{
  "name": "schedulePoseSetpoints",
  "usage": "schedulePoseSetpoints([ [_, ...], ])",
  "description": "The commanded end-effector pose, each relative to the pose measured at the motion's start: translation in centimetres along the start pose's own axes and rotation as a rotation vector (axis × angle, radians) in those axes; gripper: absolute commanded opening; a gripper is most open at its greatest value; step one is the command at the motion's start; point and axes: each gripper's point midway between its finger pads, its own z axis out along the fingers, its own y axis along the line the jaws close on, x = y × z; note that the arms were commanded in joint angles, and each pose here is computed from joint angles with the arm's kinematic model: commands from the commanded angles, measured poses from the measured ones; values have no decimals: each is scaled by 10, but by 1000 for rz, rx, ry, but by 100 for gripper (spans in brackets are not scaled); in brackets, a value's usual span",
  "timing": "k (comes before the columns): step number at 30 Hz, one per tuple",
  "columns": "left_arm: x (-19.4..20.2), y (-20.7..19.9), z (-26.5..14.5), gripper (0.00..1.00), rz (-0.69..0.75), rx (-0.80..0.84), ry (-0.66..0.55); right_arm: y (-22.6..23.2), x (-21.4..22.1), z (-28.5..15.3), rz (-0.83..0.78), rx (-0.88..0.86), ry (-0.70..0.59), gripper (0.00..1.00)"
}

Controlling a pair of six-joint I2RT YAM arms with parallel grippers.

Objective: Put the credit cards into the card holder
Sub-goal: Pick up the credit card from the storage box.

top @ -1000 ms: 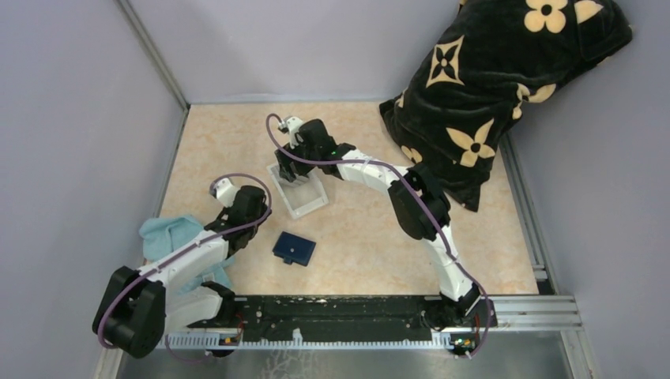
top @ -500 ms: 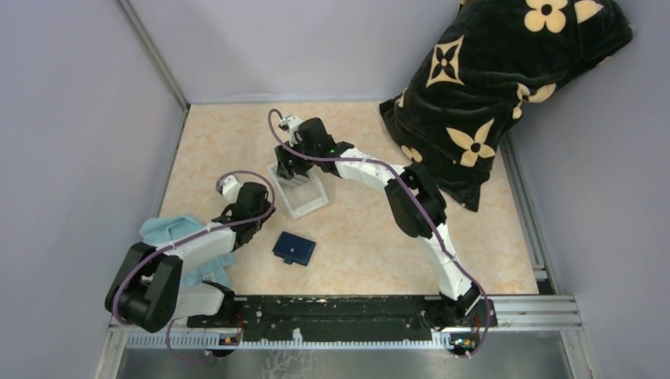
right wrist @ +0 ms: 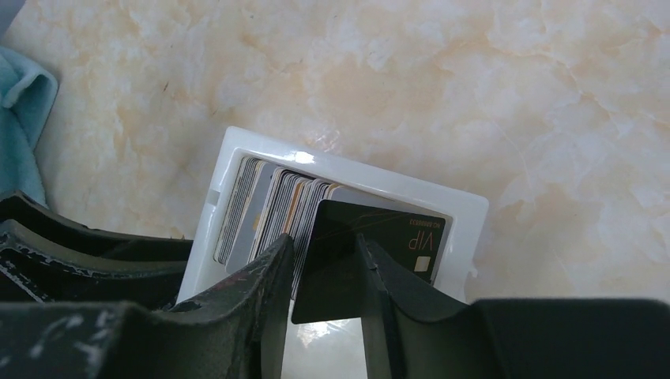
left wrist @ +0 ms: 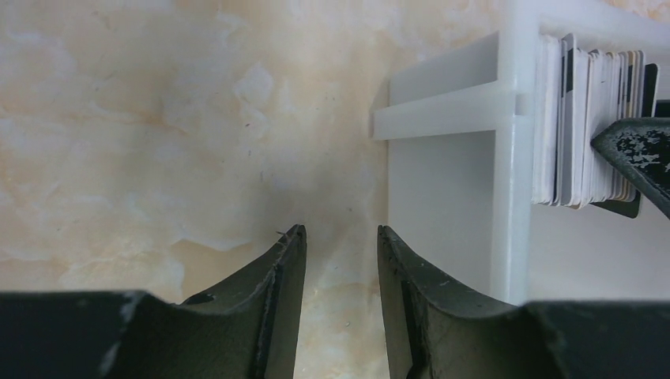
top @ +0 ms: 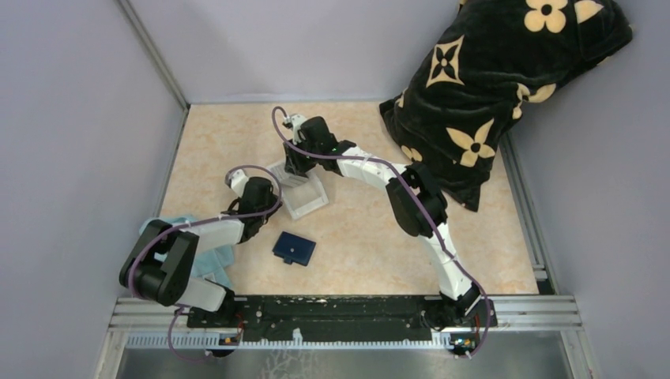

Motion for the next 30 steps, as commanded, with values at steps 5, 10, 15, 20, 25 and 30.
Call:
schedulePoseSetpoints([
  [5, -11, -25, 9, 45, 21, 63, -16, 12, -19, -5, -9, -4, -39, 33],
  [10, -12, -33, 15, 44, 34, 72, -13, 17, -25, -10, -15, 2, -48, 28],
  [15, -15, -39, 18, 44, 36, 80, -14, 18, -29, -16, -21, 14, -53, 24],
  [20, -21, -46, 21, 44, 43, 86, -28, 17, -36, -26, -36, 41, -72, 21],
  [25, -26, -56, 28, 44, 55, 93, -35, 16, -43, -37, -55, 65, -91, 20],
  [30, -29, -64, 35, 44, 76, 94, -38, 14, -50, -47, -70, 89, -111, 19],
])
